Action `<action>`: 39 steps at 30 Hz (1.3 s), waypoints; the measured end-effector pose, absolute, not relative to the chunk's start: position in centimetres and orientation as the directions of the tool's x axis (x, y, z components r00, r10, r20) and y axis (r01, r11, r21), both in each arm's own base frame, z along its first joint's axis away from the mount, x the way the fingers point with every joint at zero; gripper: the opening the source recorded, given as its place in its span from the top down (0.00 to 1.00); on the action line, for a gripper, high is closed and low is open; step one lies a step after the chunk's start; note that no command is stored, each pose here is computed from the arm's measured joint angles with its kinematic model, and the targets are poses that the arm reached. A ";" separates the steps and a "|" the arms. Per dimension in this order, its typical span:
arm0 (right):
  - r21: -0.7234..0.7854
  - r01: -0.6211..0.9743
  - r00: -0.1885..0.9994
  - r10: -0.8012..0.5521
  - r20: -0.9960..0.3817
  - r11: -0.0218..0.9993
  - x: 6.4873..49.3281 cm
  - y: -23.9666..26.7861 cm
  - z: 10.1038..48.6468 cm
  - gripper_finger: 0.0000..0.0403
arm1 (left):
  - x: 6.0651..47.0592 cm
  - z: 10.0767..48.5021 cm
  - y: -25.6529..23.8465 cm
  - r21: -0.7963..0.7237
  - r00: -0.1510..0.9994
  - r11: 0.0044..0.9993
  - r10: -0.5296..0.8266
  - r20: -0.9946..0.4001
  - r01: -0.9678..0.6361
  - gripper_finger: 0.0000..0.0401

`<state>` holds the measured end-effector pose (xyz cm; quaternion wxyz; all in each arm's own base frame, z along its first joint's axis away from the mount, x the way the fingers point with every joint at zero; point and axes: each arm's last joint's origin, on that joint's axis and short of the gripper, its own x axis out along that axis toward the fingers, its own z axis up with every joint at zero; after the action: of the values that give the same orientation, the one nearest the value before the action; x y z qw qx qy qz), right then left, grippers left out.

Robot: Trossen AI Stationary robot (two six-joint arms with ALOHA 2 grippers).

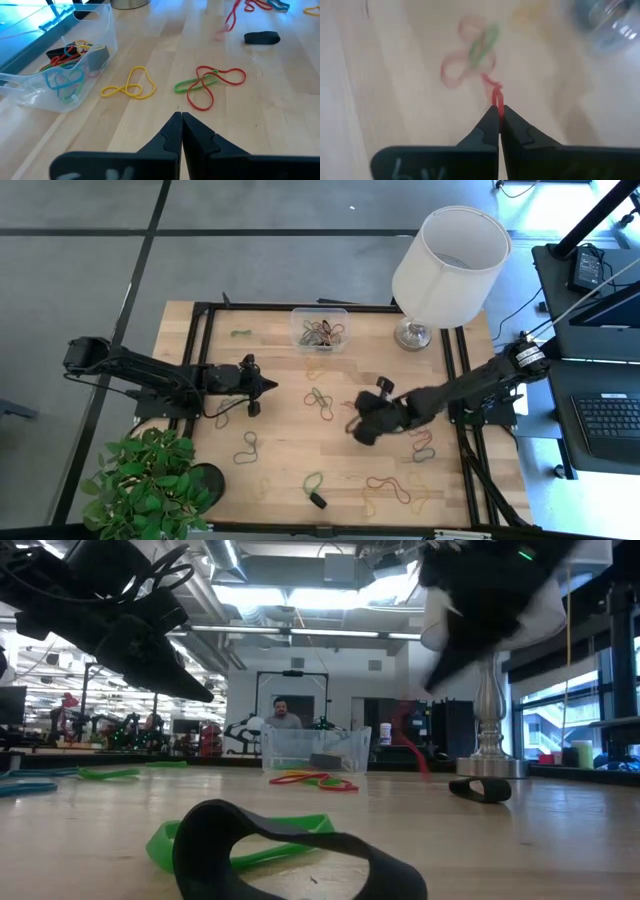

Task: Pick and place rubber bands into bin
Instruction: Put the red rubber band into the transparent bin

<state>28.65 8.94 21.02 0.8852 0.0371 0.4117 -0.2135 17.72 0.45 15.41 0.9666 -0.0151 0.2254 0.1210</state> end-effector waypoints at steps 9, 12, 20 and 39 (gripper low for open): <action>-0.120 0.451 0.678 -0.427 -0.599 0.884 33.6 3.4 29.7 1.00 | 17.7 15.4 0.5 0.002 0.869 0.968 0.227 -0.440 -0.252 0.98; -0.123 0.458 0.691 -0.440 -0.574 0.880 35.2 0.6 31.7 1.00 | 17.7 15.4 0.5 0.003 0.869 0.968 0.227 -0.440 -0.252 0.98; -0.098 0.500 0.635 -0.441 -0.634 0.861 40.4 -7.7 32.2 1.00 | 17.7 15.4 0.5 0.003 0.869 0.968 0.227 -0.440 -0.252 0.99; -0.153 0.601 0.358 -0.435 -0.826 0.785 45.9 -19.1 20.1 0.99 | 17.7 15.4 0.5 0.004 0.867 0.968 0.227 -0.443 -0.252 0.98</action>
<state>45.88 -19.12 20.07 0.8193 0.0880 0.4702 -0.3160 17.70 0.45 15.38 0.9658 -0.0270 0.2260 0.1240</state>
